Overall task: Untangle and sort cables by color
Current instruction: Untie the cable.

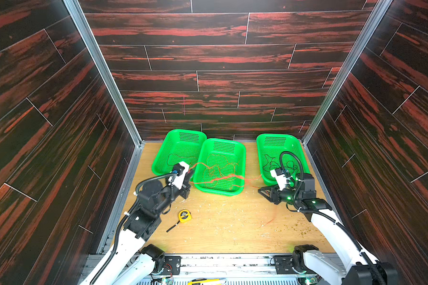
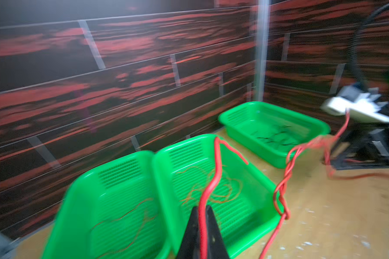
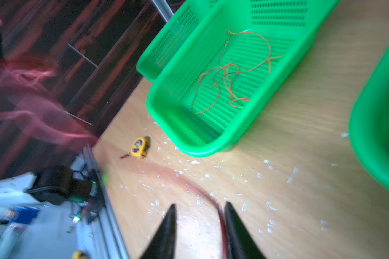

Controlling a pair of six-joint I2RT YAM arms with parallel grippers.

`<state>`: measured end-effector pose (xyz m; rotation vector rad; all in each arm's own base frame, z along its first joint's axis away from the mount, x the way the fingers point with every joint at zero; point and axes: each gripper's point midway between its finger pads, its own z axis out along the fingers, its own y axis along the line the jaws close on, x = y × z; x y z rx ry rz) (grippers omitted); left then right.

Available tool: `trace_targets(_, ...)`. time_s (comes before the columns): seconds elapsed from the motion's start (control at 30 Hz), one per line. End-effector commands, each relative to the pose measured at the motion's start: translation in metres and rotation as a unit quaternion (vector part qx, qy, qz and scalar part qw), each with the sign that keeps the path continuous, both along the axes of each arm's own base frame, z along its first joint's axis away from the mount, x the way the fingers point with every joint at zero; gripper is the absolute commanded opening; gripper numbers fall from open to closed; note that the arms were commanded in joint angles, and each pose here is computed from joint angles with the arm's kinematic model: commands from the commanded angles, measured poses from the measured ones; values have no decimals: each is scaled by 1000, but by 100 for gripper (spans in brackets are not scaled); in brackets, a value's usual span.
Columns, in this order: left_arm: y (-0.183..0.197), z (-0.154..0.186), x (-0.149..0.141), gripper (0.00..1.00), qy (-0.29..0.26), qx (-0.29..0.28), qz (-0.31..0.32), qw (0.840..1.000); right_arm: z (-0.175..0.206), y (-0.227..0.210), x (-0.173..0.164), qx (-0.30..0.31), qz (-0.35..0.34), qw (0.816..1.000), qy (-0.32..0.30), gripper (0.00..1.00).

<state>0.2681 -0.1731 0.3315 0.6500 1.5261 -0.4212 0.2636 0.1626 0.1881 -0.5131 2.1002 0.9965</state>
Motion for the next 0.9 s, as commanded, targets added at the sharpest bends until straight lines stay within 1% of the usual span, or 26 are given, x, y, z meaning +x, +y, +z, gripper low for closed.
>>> trace_targets(0.0,-21,24,-17,0,-20,-29,-80,996,44,-1,5,2,-5,996,-88,54)
trace_targets(0.07,-23,25,-18,0,-16,-29,-86,996,64,-4,4,4,-13,991,-135,62)
trace_targets(0.17,-24,27,-16,0,-15,-27,-89,996,90,-7,2,4,-24,982,-188,70)
trace_targets(0.27,-26,33,-15,0,-20,-38,-90,995,107,-2,-6,22,-1,976,-216,73)
trace_targets(0.4,-28,32,-12,0,-15,-37,-93,995,117,11,-15,41,45,976,-211,73)
trace_targets(0.57,-32,31,-9,0,-13,-28,-100,994,128,35,-30,13,93,961,-260,73)
trace_targets(0.63,-34,31,-7,0,-12,-25,-103,994,130,42,-33,9,107,958,-266,73)
trace_targets(0.77,-38,34,-2,0,-15,-31,-104,994,123,54,-31,5,126,962,-241,74)
trace_targets(0.87,-37,37,1,0,-19,-42,-99,994,123,54,-21,6,103,971,-215,74)
